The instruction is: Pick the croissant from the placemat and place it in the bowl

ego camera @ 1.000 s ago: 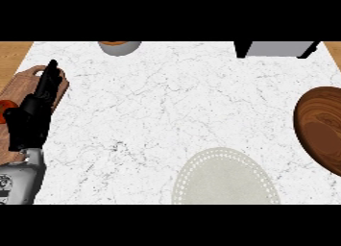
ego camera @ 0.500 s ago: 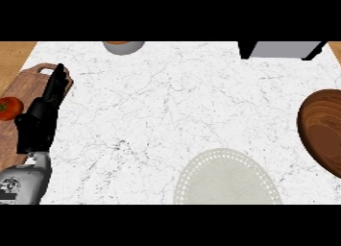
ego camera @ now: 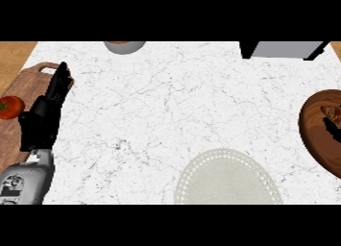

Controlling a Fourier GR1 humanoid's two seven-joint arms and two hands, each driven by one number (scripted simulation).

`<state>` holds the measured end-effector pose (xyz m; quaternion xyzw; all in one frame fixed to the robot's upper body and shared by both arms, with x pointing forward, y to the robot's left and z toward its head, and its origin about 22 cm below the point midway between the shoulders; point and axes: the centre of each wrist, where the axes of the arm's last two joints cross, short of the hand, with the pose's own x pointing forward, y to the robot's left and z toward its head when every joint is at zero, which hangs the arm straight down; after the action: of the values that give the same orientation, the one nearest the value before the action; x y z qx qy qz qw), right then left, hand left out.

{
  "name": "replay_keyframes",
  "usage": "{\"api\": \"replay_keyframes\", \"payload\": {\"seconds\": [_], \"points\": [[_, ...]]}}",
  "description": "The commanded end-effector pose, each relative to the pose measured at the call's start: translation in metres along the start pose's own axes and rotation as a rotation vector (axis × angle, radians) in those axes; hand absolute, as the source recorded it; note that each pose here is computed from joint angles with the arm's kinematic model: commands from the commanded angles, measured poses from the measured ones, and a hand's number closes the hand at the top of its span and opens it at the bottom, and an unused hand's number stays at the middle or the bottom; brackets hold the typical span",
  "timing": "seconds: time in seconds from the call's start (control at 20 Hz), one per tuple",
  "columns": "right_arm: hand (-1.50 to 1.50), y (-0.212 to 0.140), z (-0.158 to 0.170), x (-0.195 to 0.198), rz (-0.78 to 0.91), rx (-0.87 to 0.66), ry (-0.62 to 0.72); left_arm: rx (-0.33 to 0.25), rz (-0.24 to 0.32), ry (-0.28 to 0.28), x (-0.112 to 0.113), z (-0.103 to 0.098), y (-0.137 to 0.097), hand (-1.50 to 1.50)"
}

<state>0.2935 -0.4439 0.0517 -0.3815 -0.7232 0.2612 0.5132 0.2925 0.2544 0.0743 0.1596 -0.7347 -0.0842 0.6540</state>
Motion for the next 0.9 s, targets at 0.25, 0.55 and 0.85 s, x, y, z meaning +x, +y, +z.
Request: {"api": "replay_keyframes", "payload": {"seconds": [0.25,0.55,0.85], "points": [[-1.5,0.037,-0.015,-0.03,-0.23,0.165,0.06,0.008,-0.006,-0.007,0.003,0.001,-0.015,0.0],[-1.5,0.02,-0.04,-0.029,-0.381,0.113,-0.02,0.011,0.009,0.004,-0.009,-0.003,0.006,0.0],[-1.5,-0.022,-0.013,-0.057,-0.485,0.041,0.015,0.019,0.018,-0.003,0.013,0.0,0.006,0.0]]}}
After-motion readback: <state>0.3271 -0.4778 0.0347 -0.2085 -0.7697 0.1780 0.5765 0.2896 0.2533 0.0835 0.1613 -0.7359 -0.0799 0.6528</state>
